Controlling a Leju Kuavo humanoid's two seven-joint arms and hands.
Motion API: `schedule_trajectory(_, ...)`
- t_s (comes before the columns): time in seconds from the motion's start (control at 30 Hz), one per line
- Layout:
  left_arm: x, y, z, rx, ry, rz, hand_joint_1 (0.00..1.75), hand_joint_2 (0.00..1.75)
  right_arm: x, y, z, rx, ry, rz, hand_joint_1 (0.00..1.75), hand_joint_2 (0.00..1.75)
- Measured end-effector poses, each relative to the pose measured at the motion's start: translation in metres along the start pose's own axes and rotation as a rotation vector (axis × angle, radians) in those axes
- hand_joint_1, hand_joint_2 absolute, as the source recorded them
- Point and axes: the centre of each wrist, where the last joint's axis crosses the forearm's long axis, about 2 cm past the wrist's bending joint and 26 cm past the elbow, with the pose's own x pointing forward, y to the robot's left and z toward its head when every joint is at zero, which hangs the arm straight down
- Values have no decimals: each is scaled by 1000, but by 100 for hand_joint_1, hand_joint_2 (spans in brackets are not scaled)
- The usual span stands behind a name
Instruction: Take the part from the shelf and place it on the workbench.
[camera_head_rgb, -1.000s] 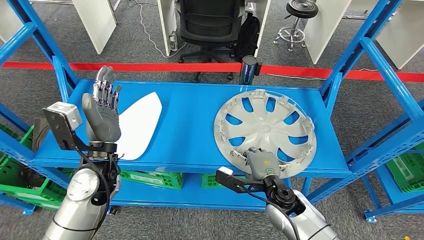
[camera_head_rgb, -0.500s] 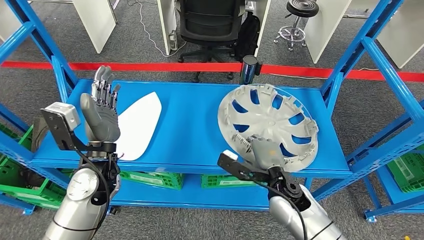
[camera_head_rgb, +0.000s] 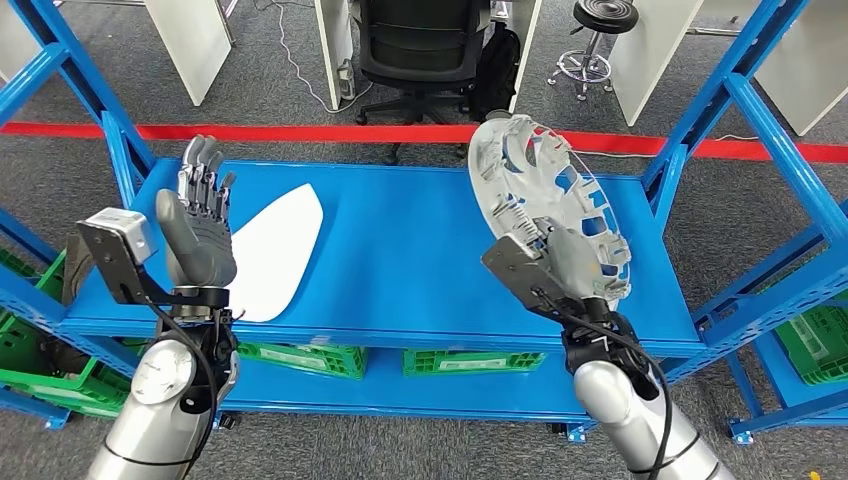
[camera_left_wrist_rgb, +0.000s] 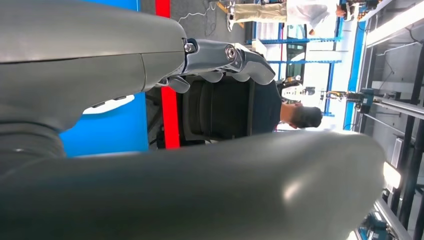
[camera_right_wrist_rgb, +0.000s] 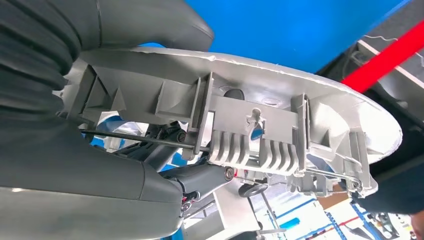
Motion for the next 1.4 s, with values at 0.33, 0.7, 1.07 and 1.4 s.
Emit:
schedule_trajectory(0.33,-1,2,1,23,-11,5,0,0,0,-34,2,-133,-86,-262,175,175)
schedule_trajectory(0.7,1,6,6,71,-23,-15,0,0,0,-54,29,-348,-199,-502,175,175)
schedule_trajectory(1.07,11,8,16,131,-68,-79,0,0,0,-61,67,-458,-299,-800,175,175)
schedule_trajectory(1.4,22,8,19,148,-108,-86,0,0,3,-66,86,-498,-366,-898,175,175)
